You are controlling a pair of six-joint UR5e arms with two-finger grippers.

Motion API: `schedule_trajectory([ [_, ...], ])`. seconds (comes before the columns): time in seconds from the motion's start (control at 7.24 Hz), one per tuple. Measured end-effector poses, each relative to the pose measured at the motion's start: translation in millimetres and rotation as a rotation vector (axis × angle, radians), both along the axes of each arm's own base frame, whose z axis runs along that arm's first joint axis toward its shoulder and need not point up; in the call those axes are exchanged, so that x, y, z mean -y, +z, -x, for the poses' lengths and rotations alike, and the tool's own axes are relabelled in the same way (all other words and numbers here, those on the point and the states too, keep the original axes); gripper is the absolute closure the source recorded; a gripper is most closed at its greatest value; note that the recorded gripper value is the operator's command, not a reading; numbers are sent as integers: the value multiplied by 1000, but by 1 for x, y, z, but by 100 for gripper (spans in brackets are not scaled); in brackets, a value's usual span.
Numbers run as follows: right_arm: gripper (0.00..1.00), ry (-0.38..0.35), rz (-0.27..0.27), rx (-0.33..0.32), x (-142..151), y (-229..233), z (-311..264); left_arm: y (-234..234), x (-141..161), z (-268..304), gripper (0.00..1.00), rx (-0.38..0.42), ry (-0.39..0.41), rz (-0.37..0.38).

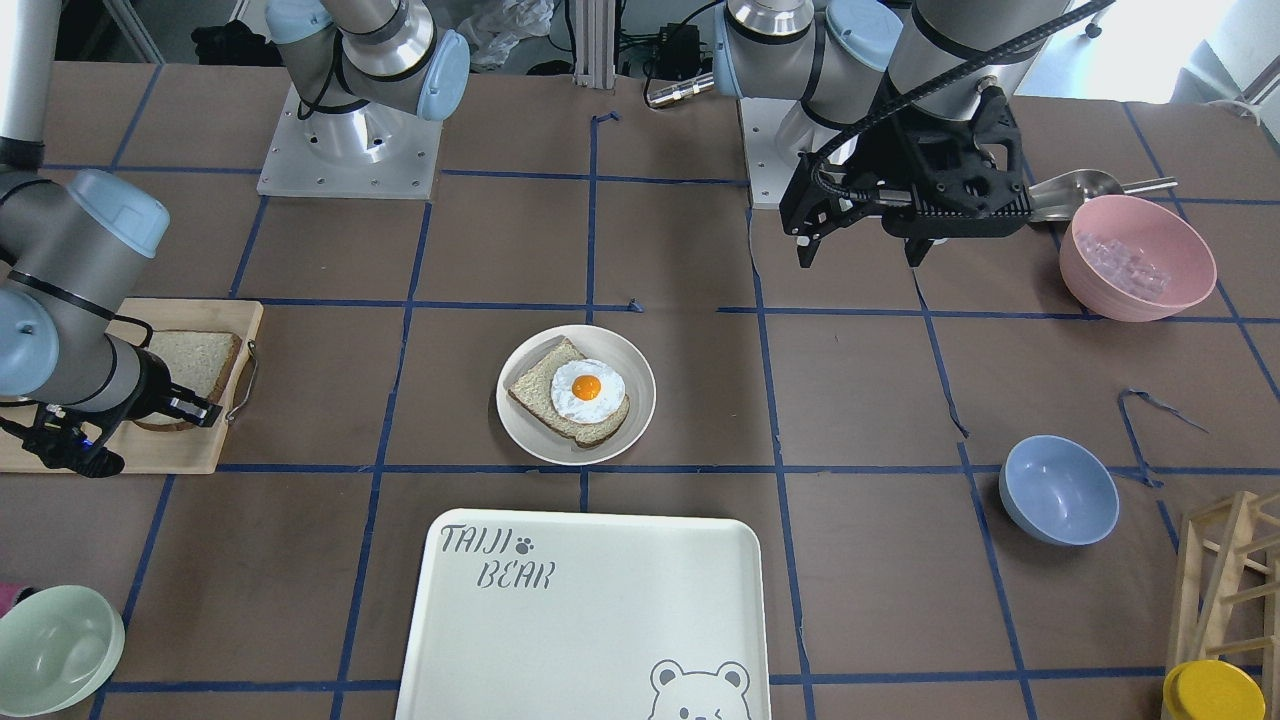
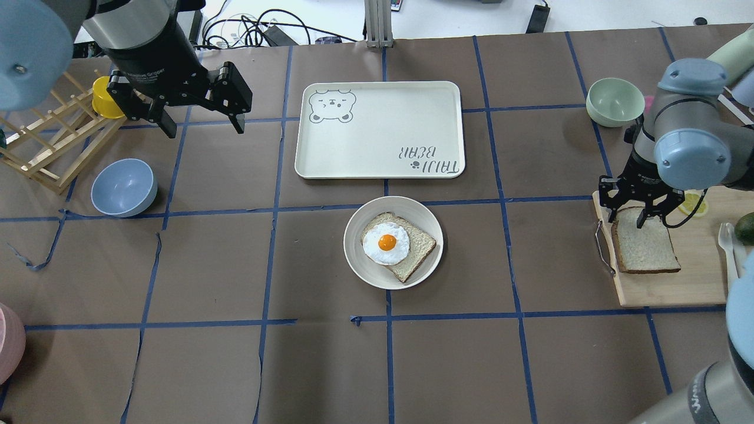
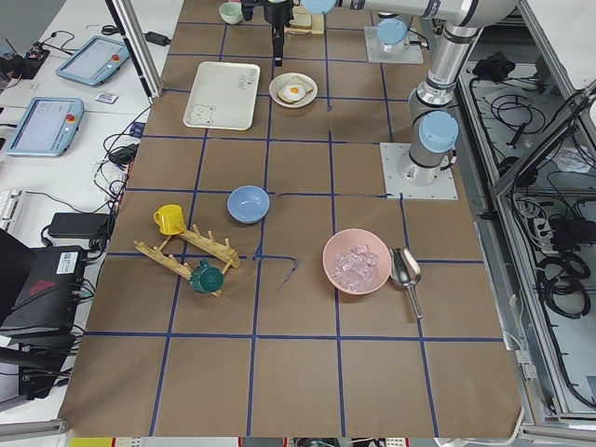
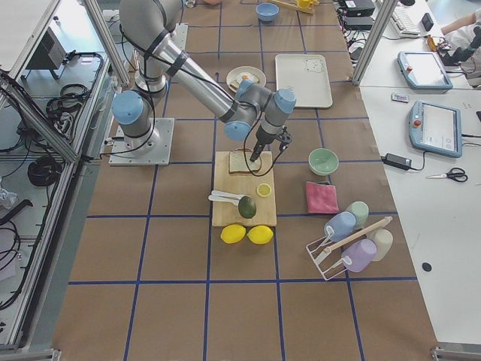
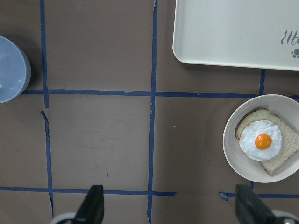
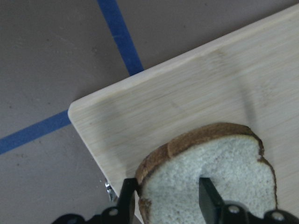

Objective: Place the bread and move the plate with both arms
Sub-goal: 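Lower the right gripper and grasp the bread slice by its edge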

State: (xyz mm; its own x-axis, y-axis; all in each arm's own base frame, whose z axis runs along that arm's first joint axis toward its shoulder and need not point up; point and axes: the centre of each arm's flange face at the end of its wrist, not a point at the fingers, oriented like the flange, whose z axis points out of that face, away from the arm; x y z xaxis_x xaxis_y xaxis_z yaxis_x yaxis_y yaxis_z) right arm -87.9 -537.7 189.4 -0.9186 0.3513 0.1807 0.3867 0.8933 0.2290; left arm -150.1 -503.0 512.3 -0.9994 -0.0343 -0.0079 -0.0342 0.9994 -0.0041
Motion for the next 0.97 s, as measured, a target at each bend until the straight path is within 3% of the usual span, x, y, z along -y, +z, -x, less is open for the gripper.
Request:
schedule_trajectory([
  [0.14,51,0,-2,1,1,-3,1,0,0,0,0,0,0,0],
  [0.28,89,-1,-2,2,2,-6,1,0,0,0,0,0,0,0],
  [0.41,100,-1,-2,1,3,-7,2,0,0,0,0,0,0,0],
  [0.97,100,1,-13,9,1,-4,0,0,0,0,0,0,-1,0],
])
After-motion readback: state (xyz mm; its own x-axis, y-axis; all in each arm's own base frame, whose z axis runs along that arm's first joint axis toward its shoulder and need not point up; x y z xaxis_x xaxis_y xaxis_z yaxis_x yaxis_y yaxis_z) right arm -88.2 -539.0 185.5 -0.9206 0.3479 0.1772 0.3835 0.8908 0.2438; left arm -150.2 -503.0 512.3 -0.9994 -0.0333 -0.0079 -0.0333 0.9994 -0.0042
